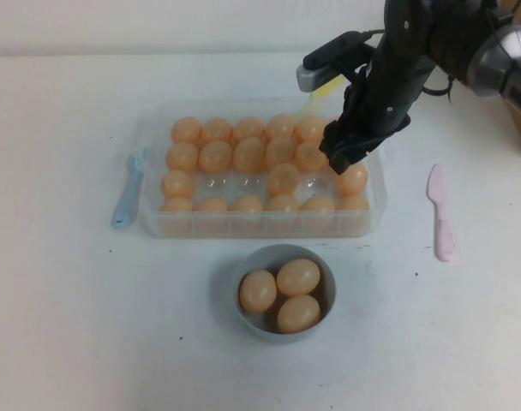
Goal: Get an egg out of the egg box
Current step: Pick up the egg from the plastic box
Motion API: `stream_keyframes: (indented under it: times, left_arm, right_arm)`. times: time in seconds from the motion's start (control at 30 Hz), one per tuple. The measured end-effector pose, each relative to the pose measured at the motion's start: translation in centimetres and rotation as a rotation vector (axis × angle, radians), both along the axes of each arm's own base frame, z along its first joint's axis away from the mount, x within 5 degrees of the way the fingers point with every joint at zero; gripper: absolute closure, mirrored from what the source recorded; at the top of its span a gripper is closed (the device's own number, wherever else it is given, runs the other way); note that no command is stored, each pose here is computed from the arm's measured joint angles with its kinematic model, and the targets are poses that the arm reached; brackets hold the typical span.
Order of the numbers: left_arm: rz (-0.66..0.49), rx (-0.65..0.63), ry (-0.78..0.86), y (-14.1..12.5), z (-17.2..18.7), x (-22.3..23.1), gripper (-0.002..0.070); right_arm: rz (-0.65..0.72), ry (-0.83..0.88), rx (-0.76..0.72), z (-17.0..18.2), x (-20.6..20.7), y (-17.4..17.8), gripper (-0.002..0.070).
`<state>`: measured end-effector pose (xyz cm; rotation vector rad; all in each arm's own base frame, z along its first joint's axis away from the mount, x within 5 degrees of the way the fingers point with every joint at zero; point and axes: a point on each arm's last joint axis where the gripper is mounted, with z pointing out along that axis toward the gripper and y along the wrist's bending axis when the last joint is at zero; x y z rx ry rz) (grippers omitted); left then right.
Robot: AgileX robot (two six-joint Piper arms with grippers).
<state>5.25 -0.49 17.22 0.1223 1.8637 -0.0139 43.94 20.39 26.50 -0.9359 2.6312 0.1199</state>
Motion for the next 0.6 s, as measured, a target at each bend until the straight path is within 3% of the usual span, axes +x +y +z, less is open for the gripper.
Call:
stream_keyframes:
  times: [0.27,0.6]
  left_arm:
    - [0.000,0.000,0.000,0.0,0.0,0.0,0.0679]
    - [0.000,0.000,0.001,0.0,0.0,0.0,0.0679]
  right_arm:
    - [-0.001,0.029,-0.011,-2.3,0.7,0.3,0.0232]
    - [-0.003,0.007,-0.001,-2.8,1.1,0.5,0.0232]
